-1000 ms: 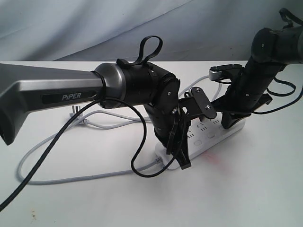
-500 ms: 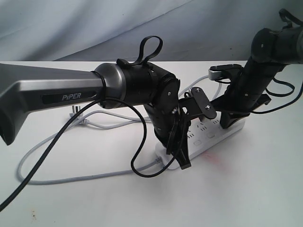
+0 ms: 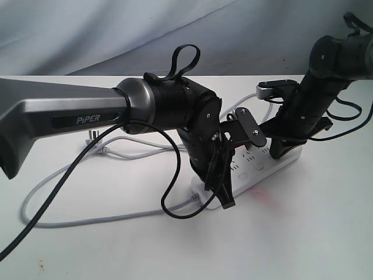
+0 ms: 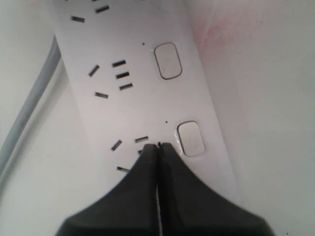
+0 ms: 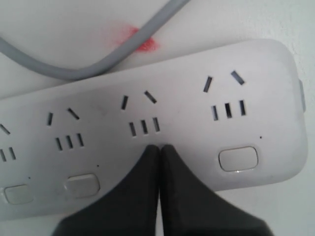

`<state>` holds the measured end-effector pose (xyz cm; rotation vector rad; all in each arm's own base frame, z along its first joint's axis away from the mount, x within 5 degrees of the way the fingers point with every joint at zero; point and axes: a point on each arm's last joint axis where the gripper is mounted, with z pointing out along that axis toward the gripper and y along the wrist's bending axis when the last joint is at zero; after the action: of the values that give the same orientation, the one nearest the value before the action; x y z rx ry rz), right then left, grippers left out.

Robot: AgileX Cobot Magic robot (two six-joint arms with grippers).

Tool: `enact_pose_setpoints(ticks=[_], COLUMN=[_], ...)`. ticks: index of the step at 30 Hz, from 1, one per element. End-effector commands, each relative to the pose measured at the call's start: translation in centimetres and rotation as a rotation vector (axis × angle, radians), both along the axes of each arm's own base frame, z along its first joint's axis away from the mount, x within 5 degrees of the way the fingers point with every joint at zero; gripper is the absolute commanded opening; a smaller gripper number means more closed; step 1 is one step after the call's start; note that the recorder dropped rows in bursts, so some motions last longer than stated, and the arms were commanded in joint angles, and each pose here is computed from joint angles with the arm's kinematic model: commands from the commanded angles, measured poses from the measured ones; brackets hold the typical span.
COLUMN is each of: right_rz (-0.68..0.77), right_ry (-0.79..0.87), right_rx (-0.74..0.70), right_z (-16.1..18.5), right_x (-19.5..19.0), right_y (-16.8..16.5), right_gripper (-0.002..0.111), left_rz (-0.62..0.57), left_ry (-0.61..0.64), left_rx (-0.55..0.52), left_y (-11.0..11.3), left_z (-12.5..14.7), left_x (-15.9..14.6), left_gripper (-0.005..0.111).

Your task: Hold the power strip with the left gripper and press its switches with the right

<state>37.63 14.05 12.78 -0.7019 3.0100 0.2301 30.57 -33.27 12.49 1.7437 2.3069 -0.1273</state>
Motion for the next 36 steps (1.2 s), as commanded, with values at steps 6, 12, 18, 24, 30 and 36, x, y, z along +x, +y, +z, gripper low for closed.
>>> enact_pose_setpoints(ticks=[6, 12, 18, 24, 30, 36], right_rz=[0.004, -0.014, -0.025, -0.031, -0.042, -0.039], right_ry=[0.094, 0.09, 0.08, 0.038, -0.128, -0.219], right_rx=[-0.052, -0.089, -0.108, -0.093, -0.035, -0.012], right_z=[-4.4, -5.4, -6.0, -4.3, 1.1, 4.2], right_x=[-1.9, -2.6, -3.1, -2.9, -2.4, -2.6], right_y=[-0.6, -1.2, -1.6, -1.5, -1.5, -1.6], right_gripper=[0.0, 0.0, 0.0, 0.0, 0.0, 0.0], left_rz=[0.0, 0.0, 0.003, 0.002, 0.0, -0.009], left_ry=[0.082, 0.082, 0.083, 0.084, 0.082, 0.069], left_rx=[0.081, 0.081, 0.08, 0.082, 0.081, 0.099], left_y=[0.4, 0.4, 0.4, 0.4, 0.4, 0.6], left_z=[-2.9, -2.9, -2.9, -2.9, -2.9, -2.9], left_x=[-0.8, -0.8, -0.8, -0.8, -0.8, -0.7], left_gripper=[0.0, 0.0, 0.0, 0.0, 0.0, 0.0])
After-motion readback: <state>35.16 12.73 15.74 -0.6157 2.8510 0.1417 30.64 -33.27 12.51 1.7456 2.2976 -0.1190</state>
